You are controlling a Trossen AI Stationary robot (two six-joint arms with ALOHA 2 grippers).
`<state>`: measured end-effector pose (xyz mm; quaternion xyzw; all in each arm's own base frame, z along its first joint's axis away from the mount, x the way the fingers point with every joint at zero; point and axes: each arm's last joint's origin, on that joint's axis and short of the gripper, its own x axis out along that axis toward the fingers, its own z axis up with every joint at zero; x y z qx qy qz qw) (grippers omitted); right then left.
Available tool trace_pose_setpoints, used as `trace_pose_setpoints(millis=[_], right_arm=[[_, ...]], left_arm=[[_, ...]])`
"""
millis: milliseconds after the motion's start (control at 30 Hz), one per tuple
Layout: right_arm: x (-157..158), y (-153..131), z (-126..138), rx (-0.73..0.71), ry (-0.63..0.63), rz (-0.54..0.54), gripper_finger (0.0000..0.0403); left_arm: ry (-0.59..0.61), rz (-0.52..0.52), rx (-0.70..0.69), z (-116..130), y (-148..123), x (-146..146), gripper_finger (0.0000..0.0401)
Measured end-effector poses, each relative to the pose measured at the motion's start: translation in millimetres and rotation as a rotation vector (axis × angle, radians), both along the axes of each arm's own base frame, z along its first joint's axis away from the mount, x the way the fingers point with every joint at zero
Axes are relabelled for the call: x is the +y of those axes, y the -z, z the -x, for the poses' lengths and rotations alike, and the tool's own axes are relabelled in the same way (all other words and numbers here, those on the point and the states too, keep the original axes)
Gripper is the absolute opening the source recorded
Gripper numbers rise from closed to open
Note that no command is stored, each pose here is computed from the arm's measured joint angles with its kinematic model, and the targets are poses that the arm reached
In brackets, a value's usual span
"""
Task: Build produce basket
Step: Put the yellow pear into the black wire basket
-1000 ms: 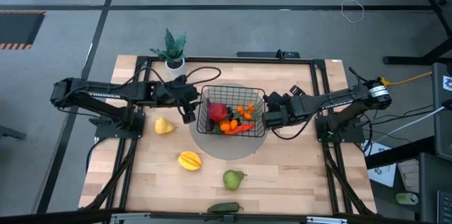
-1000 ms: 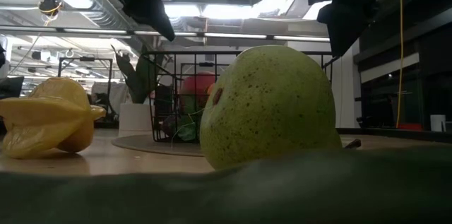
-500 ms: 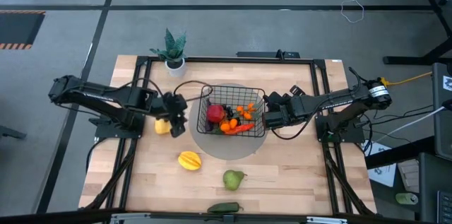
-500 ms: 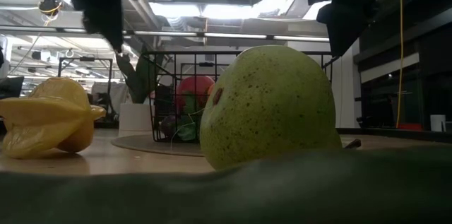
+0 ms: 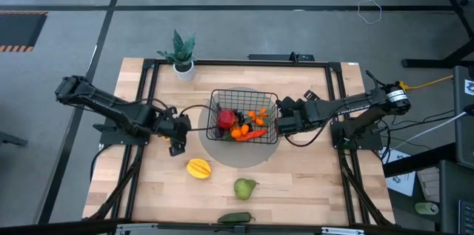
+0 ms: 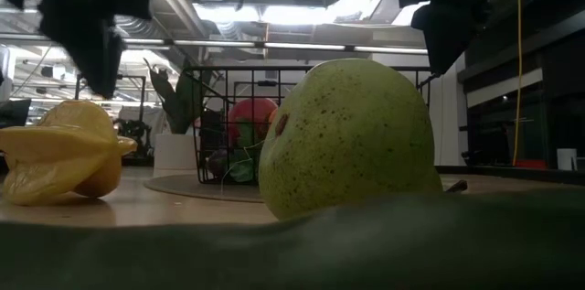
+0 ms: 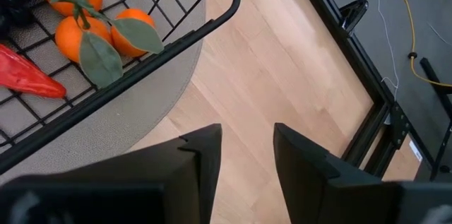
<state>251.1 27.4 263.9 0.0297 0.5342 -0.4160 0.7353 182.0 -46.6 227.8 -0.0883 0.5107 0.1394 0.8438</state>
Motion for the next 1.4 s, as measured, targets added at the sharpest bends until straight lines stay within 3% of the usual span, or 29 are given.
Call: trace_pose_setpoints(millis=[233,633,933,1400], right_arm=[[0,0,0,0.002,-0.001,0.0,0.0121],[0,0,0,0.001,0.0,0.0,0.0121],[0,0,0,0.0,0.001,-0.001,0.0121],[0,0,0,-0.002,0.0,-0.002,0.0121]], left_arm=[[-0.007,-0.044,0.102,7,38,3,0.014],[0.047,-0.174,0.092,-1,58,4,0.014],[0.04,-0.191,0.207,-8,78,7,0.014],[0.071,-0.106,0.246,-7,80,4,0.014]])
